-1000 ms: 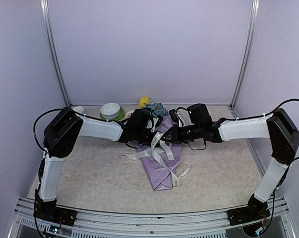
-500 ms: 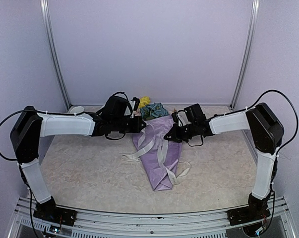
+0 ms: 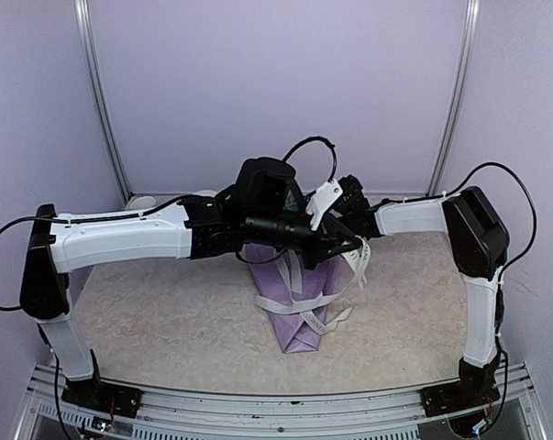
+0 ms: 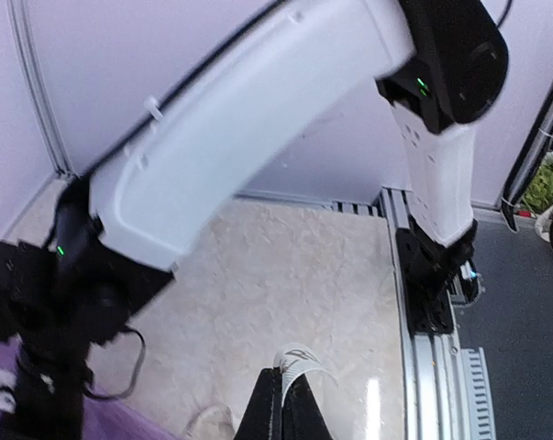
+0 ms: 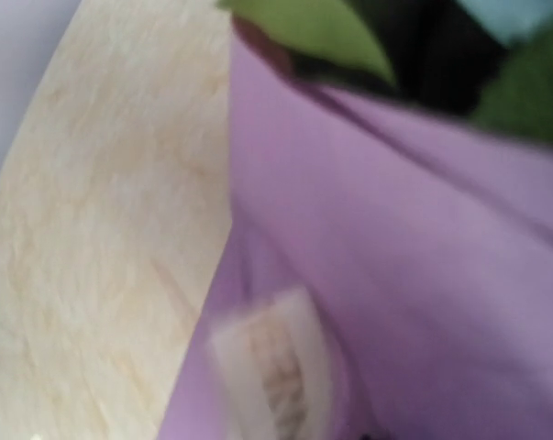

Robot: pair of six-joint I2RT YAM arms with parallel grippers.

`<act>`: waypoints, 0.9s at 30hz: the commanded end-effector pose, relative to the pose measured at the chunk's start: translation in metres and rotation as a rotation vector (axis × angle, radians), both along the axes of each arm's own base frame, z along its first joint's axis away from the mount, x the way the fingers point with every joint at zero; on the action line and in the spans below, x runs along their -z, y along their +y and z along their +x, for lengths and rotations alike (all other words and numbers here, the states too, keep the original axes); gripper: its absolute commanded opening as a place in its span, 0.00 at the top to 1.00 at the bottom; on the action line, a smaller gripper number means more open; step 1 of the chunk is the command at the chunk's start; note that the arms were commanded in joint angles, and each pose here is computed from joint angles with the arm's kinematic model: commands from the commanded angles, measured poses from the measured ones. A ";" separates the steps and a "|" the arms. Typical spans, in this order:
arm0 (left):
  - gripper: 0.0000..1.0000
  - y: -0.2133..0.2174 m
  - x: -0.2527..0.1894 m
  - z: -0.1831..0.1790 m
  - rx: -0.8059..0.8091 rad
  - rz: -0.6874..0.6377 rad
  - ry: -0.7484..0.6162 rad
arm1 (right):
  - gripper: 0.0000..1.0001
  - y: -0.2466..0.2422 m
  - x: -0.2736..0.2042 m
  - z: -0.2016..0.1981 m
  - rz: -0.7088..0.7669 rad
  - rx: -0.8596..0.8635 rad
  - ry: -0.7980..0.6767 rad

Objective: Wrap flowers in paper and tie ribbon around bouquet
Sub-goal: Cross the ribbon over the folded bouquet.

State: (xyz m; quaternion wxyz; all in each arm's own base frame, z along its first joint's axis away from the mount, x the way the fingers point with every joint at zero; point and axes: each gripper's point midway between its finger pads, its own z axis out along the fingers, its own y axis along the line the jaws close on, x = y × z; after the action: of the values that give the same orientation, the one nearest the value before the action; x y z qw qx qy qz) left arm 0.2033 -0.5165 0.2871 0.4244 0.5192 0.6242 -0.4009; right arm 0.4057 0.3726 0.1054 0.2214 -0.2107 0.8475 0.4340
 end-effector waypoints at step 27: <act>1.00 0.071 0.107 0.229 -0.614 -0.018 0.165 | 0.58 -0.056 0.014 -0.005 -0.049 0.105 0.056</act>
State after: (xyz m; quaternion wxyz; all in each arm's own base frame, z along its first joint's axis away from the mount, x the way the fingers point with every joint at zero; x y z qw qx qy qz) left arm 0.4263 -0.4403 0.1737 0.4648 0.2781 0.7949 -0.2735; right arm 0.3944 0.3305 0.0779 0.1949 -0.1731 0.8710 0.4163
